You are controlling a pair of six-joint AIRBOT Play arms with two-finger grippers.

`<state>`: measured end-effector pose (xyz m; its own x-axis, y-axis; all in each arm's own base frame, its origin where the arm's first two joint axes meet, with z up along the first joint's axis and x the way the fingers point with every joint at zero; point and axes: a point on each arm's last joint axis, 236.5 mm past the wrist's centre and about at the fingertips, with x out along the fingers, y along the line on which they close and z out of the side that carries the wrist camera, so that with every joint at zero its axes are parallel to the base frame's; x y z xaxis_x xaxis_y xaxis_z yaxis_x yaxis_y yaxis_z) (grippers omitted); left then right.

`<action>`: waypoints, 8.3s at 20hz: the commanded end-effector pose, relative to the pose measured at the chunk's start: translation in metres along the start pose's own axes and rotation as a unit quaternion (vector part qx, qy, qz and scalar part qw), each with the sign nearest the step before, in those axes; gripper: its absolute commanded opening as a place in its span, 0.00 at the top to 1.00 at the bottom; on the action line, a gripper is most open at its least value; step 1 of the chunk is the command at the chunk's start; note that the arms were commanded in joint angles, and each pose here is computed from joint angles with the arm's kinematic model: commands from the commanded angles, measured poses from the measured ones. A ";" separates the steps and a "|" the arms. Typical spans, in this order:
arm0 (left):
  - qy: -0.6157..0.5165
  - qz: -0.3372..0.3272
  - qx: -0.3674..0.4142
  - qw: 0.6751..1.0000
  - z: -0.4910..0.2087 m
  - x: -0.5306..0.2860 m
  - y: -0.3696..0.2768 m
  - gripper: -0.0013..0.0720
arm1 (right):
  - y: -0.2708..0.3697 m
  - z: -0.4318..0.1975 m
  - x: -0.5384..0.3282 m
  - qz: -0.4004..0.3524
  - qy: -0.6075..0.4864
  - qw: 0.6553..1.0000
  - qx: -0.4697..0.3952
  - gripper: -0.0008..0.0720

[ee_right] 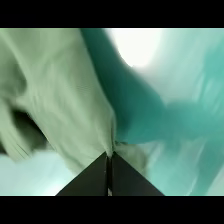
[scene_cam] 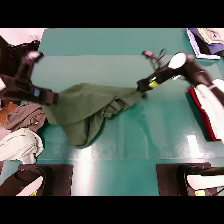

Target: Fold the shirts.

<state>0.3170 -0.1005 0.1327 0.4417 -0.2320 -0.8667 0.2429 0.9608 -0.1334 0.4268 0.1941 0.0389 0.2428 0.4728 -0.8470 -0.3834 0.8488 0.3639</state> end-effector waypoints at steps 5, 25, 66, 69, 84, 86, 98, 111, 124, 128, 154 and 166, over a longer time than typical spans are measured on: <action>-0.292 -0.007 0.053 0.955 0.120 -0.214 -0.034 0.95 | 0.033 0.059 -0.283 -0.083 -0.337 0.936 -0.049 0.97; -0.159 -0.152 0.068 0.973 0.083 -0.136 -0.091 0.95 | -0.022 0.035 -0.349 -0.119 -0.293 0.947 0.057 0.97; 0.135 -0.195 -0.210 0.948 -0.089 0.180 -0.007 0.95 | -0.026 0.012 -0.115 0.016 0.001 0.996 0.084 0.43; 0.109 -0.187 -0.155 0.964 -0.061 0.152 -0.004 0.95 | -0.029 -0.043 -0.107 0.008 0.053 0.993 0.104 0.43; 0.044 -0.184 -0.108 0.976 -0.023 0.102 -0.009 0.95 | -0.005 -0.300 -0.016 -0.045 0.130 0.934 0.331 0.43; 0.048 -0.186 -0.108 0.976 -0.025 0.102 -0.010 0.95 | -0.001 -0.305 -0.007 -0.046 0.131 0.931 0.339 0.43; 0.062 -0.192 -0.104 0.974 -0.032 0.100 -0.014 0.95 | 0.006 -0.277 0.032 -0.059 0.160 0.944 0.281 0.80; -0.264 -0.139 0.075 0.952 0.152 -0.154 -0.042 0.95 | -0.025 -0.024 -0.323 -0.187 -0.398 0.889 0.127 0.97; -0.626 -0.089 0.166 0.757 0.091 -0.484 -0.125 0.95 | 0.066 -0.053 -0.600 -0.347 -0.585 0.732 0.033 0.97; -0.525 -0.067 0.105 0.842 0.122 -0.388 -0.080 0.95 | 0.008 -0.013 -0.524 -0.289 -0.483 0.823 0.078 0.97; -0.145 -0.023 -0.054 0.988 0.158 0.120 0.092 0.95 | -0.245 0.053 -0.092 -0.238 -0.114 0.949 0.172 0.97; 0.125 -0.085 -0.074 0.986 0.011 0.174 0.065 0.95 | -0.243 -0.068 -0.054 -0.276 0.122 0.937 0.174 0.96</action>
<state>0.4418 -0.0784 -0.0102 0.2640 -0.3545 -0.8970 0.1744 0.9322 -0.3171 0.4704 -0.0552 -0.0163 0.1884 -0.0940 -0.9776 0.0707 0.9941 -0.0819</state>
